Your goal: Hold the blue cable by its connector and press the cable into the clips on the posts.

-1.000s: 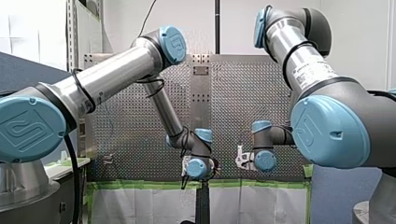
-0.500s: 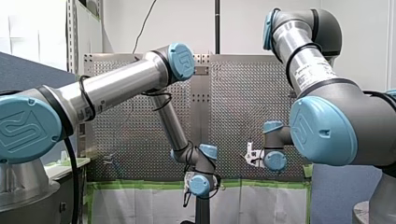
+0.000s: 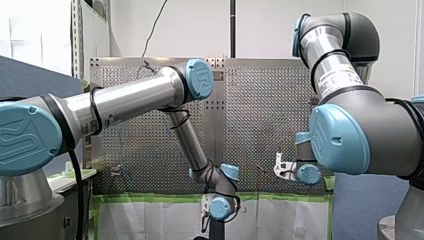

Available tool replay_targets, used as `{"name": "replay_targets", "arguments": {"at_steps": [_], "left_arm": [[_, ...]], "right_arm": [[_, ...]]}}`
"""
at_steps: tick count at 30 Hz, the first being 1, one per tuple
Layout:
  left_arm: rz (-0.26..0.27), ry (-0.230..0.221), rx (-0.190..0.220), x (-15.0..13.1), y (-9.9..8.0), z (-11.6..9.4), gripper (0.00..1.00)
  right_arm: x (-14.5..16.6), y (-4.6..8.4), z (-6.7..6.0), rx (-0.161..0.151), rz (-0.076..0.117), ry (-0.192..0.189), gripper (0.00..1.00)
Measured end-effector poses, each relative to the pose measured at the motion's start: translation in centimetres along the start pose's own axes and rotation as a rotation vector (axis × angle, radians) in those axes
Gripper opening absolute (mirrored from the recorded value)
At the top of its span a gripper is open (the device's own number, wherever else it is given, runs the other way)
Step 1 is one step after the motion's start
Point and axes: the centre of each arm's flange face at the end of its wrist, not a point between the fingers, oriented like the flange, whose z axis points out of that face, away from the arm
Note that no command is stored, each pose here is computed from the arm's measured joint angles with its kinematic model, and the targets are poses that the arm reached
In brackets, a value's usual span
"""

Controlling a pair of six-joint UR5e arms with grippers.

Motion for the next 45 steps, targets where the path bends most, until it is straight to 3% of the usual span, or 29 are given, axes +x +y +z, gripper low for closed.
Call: {"name": "replay_targets", "arguments": {"at_steps": [4, 9, 21, 30, 35, 45], "left_arm": [[-0.012, -0.01, -0.011, -1.0, -0.4, 1.0, 0.0], [-0.026, -0.024, -0.027, -2.1, -0.4, 2.0, 0.0], [-0.026, -0.02, -0.033, -2.8, 0.0, 2.9, 0.0], [-0.027, -0.037, -0.007, -4.4, -2.0, 3.5, 0.0], [-0.028, -0.045, -0.013, -5.7, -3.0, 4.2, 0.0], [-0.053, -0.1, 0.001, -9.3, -5.4, 5.8, 0.0]], "right_arm": [[-1.3, 0.6, 0.1, 0.004, 0.011, -0.001, 0.0], [-2.1, 1.1, 0.6, 0.026, 0.041, 0.011, 0.0], [-1.4, 3.3, 2.1, 0.029, 0.068, 0.021, 0.0], [-2.7, 3.5, 1.9, 0.046, 0.061, -0.001, 0.0], [-3.8, 3.7, 1.9, 0.05, 0.067, -0.02, 0.0], [-3.3, 4.9, 2.9, 0.067, 0.116, -0.006, 0.0]]}}
